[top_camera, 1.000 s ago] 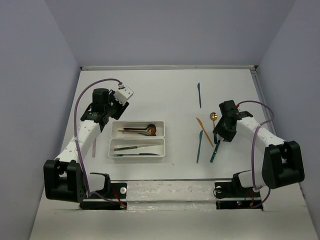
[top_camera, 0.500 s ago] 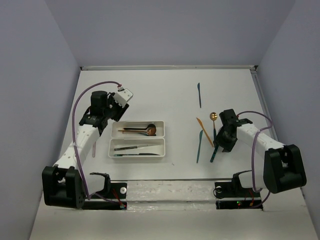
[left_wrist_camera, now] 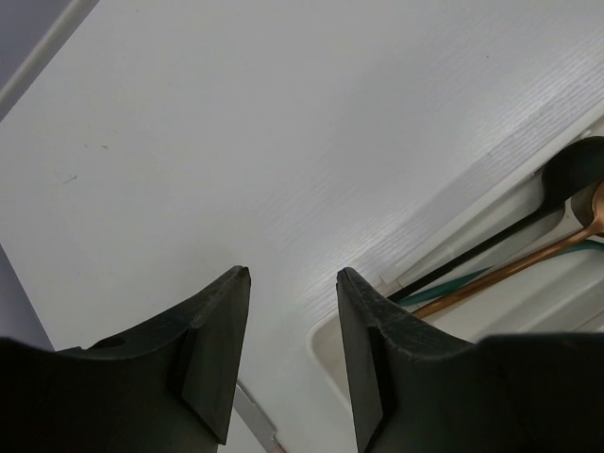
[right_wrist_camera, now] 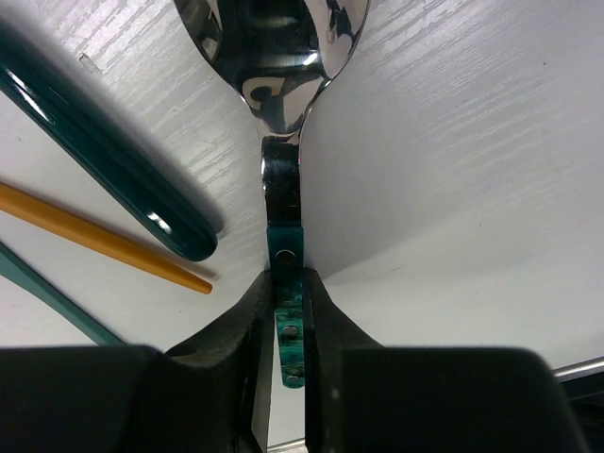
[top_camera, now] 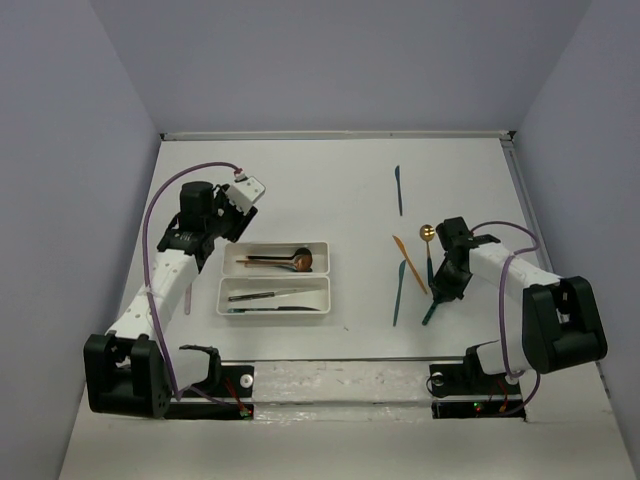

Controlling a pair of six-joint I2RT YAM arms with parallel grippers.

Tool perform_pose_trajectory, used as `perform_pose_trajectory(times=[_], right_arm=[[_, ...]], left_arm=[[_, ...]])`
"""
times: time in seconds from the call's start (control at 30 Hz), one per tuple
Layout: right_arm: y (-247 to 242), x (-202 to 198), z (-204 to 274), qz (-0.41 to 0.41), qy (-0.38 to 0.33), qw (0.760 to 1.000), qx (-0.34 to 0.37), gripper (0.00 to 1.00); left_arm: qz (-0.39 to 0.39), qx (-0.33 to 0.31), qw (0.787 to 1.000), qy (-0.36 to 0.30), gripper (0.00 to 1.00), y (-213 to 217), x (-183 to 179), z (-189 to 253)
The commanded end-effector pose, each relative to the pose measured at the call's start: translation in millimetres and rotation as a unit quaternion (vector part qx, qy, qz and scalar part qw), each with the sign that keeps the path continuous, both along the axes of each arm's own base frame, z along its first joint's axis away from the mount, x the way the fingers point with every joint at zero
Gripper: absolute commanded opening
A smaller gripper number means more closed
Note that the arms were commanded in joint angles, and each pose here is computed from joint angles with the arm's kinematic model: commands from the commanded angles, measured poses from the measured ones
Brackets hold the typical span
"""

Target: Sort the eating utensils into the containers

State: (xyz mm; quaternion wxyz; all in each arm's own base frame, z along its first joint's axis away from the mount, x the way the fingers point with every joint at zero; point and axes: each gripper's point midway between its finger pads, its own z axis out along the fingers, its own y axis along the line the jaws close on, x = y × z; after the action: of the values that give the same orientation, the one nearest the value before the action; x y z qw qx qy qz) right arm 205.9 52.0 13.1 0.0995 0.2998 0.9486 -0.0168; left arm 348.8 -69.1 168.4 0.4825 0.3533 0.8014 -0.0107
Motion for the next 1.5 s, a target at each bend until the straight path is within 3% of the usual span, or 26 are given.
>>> perform_pose_trajectory(times=[0.0, 0.23, 0.47, 0.67, 0.87, 0.97, 1.2, 1.3, 1.47], right_arm=[[1.5, 13.5, -5.7, -0.003, -0.021, 1.000, 0.001, 0.12], [6.6, 25.1, 11.6, 0.014, -0.055, 0.998, 0.015, 0.00], [7.9, 37.5, 48.4, 0.022, -0.095, 0.995, 0.018, 0.00], [9.1, 55.0, 105.7, 0.011, -0.189, 0.981, 0.031, 0.00], [13.0, 81.6, 190.9, -0.033, -0.343, 0.936, 0.073, 0.00], [35.5, 104.8, 234.3, -0.030, -0.412, 0.902, 0.127, 0.00], [130.7, 133.1, 266.5, 0.036, -0.438, 0.880, 0.178, 0.00], [170.2, 138.6, 276.3, 0.060, -0.440, 0.867, 0.227, 0.00], [213.3, 138.8, 294.1, 0.086, -0.457, 0.845, 0.264, 0.00]], left_arm=[[-0.005, -0.008, 0.999, -0.032, 0.54, -0.9, 2.3, 14.0], [-0.006, -0.009, 0.999, -0.036, 0.55, -0.6, 0.7, 16.2], [-0.001, -0.006, 0.999, -0.037, 0.55, 2.0, -0.4, 16.3], [0.007, -0.009, 0.999, -0.037, 0.55, 4.2, 1.0, 18.3], [-0.001, -0.027, 0.999, -0.043, 0.55, -1.7, 1.3, 27.0], [-0.083, -0.076, 0.992, -0.048, 0.56, -34.6, -17.7, 60.5], [-0.245, -0.150, 0.957, -0.041, 0.63, -135.6, -70.8, 118.6], [-0.286, -0.200, 0.937, -0.014, 0.69, -168.8, -88.7, 126.9], [-0.290, -0.214, 0.933, 0.014, 0.76, -190.6, -86.8, 120.2]])
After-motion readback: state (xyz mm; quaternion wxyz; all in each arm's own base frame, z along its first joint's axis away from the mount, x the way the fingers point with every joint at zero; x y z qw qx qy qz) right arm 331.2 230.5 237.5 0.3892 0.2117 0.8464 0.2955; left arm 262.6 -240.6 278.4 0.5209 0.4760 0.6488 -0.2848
